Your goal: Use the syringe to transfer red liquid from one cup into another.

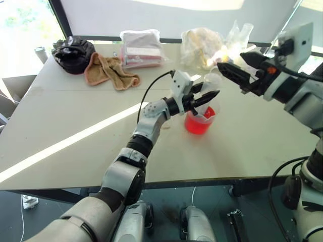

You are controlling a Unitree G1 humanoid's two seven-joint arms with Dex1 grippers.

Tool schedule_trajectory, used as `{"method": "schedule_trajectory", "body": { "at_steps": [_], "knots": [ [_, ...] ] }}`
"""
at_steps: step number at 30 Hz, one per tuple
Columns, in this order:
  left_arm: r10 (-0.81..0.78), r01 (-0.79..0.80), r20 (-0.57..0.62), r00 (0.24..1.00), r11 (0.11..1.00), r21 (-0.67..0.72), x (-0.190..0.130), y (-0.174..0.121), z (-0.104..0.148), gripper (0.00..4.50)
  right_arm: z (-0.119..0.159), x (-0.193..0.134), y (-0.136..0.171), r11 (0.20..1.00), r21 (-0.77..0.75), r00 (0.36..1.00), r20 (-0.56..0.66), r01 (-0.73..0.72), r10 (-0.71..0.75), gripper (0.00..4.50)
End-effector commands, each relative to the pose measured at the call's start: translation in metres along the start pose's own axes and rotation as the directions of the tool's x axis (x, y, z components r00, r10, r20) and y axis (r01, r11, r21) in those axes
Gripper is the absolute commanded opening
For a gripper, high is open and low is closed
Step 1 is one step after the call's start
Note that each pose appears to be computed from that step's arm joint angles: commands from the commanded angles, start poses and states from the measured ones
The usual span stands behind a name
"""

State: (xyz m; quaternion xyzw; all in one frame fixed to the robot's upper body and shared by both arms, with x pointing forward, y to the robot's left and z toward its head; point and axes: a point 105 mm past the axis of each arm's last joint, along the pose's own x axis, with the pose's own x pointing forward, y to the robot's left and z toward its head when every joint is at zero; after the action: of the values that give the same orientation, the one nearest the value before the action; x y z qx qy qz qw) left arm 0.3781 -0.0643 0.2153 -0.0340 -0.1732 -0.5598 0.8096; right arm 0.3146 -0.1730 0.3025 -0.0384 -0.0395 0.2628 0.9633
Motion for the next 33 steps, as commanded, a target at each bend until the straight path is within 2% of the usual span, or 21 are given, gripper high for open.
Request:
{"method": "schedule_trajectory", "body": {
  "at_steps": [1, 6, 14, 19, 22, 24, 28, 29, 33],
  "knots": [
    [-0.026, 0.024, 0.036, 0.999, 0.998, 0.052, 0.01, -0.004, 0.016, 1.45, 0.001, -0.003, 0.002, 0.999, -0.04, 1.0, 0.009, 0.011, -0.01, 4.29],
    [-0.03, 0.028, 0.033, 0.999, 0.998, 0.048, 0.01, -0.005, 0.015, 1.45, -0.01, 0.001, -0.003, 0.998, -0.049, 0.999, -0.01, 0.041, -0.041, 4.29],
    [-0.041, 0.039, 0.031, 0.999, 0.998, 0.049, 0.01, -0.007, 0.015, 1.45, -0.002, 0.007, -0.012, 0.997, -0.03, 0.996, 0.047, 0.075, -0.073, 4.29],
    [-0.045, 0.043, 0.034, 0.998, 0.998, 0.05, 0.011, -0.008, 0.016, 1.45, -0.007, 0.011, -0.015, 0.995, -0.036, 0.996, 0.025, 0.088, -0.088, 4.29],
    [-0.047, 0.045, 0.038, 0.998, 0.998, 0.049, 0.011, -0.009, 0.016, 1.45, -0.01, 0.014, -0.016, 0.993, -0.039, 0.994, 0.014, 0.11, -0.109, 3.37],
    [-0.047, 0.045, 0.038, 0.998, 0.998, 0.049, 0.011, -0.009, 0.016, 1.45, -0.012, 0.016, -0.016, 0.993, -0.038, 0.993, 0.006, 0.114, -0.114, 2.47],
    [-0.048, 0.046, 0.038, 0.998, 0.998, 0.049, 0.012, -0.01, 0.016, 1.45, -0.015, 0.02, -0.012, 0.993, -0.043, 0.994, -0.002, 0.109, -0.109, 0.32],
    [-0.049, 0.047, 0.038, 0.998, 0.998, 0.049, 0.012, -0.01, 0.016, 1.45, -0.015, 0.021, -0.011, 0.993, -0.043, 0.994, -0.001, 0.107, -0.107, 0.03],
    [-0.057, 0.055, 0.038, 0.998, 0.997, 0.044, 0.012, -0.012, 0.015, 1.45, -0.017, 0.027, -0.003, 0.995, -0.033, 0.995, -0.006, 0.096, -0.096, 0.03]
  ]
}}
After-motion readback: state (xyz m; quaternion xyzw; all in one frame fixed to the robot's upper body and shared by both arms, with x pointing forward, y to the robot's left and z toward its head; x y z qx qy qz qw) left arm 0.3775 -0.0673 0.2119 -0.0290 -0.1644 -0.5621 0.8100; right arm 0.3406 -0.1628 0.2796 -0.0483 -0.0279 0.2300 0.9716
